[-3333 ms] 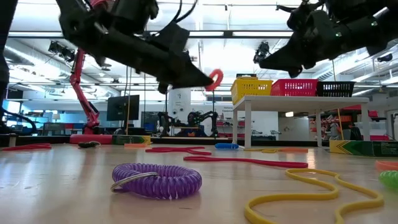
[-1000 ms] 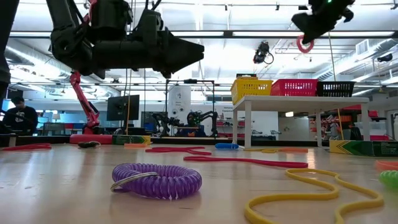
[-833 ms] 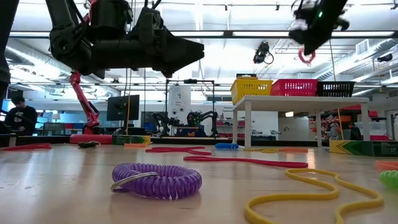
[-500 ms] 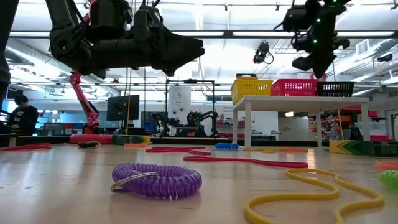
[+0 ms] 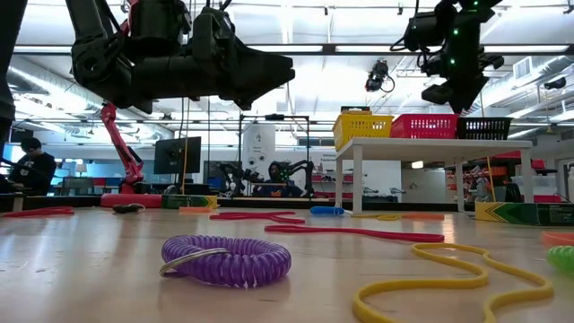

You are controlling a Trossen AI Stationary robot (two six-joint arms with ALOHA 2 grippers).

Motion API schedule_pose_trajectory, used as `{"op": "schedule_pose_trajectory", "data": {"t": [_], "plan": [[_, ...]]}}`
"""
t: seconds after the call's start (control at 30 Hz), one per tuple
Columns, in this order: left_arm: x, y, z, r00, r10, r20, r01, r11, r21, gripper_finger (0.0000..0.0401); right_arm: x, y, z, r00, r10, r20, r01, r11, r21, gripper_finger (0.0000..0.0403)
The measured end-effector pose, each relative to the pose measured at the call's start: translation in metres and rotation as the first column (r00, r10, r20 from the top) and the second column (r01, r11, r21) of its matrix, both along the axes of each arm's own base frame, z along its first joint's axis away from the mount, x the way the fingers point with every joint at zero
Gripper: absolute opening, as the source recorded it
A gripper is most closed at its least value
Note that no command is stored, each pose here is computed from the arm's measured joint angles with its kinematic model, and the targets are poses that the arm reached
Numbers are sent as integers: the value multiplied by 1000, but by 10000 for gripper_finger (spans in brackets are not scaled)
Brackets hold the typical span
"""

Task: Pick & Place Office Desk Supplies
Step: Put the yellow crayon box on the yellow basket

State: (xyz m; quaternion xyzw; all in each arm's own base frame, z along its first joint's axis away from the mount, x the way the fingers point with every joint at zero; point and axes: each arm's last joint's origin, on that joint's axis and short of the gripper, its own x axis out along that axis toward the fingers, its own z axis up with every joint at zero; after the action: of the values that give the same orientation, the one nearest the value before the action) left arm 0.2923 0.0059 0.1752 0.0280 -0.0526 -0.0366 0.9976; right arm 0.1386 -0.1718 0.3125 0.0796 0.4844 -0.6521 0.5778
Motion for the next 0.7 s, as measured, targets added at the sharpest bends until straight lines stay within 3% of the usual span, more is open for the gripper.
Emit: {"op": "schedule_pose_trajectory", "data": {"t": [0.2,0.4,0.53,0.7], "plan": [[0,0,0,1000,-1,0,1,1000,0,167,2,22,19,1000,10,-12,-10,1000,15,152],[0,0,0,1000,0,1,0,1000,10,167,8,81,34,975,157,158,-163,986,31,87],[0,0,0,1000,1,1,-1,1000,17,167,12,122,23,924,260,279,-284,958,49,16],[0,-2,-2,1000,-2,-16,3,1000,31,167,24,156,-19,906,245,344,-310,939,149,13]]}}
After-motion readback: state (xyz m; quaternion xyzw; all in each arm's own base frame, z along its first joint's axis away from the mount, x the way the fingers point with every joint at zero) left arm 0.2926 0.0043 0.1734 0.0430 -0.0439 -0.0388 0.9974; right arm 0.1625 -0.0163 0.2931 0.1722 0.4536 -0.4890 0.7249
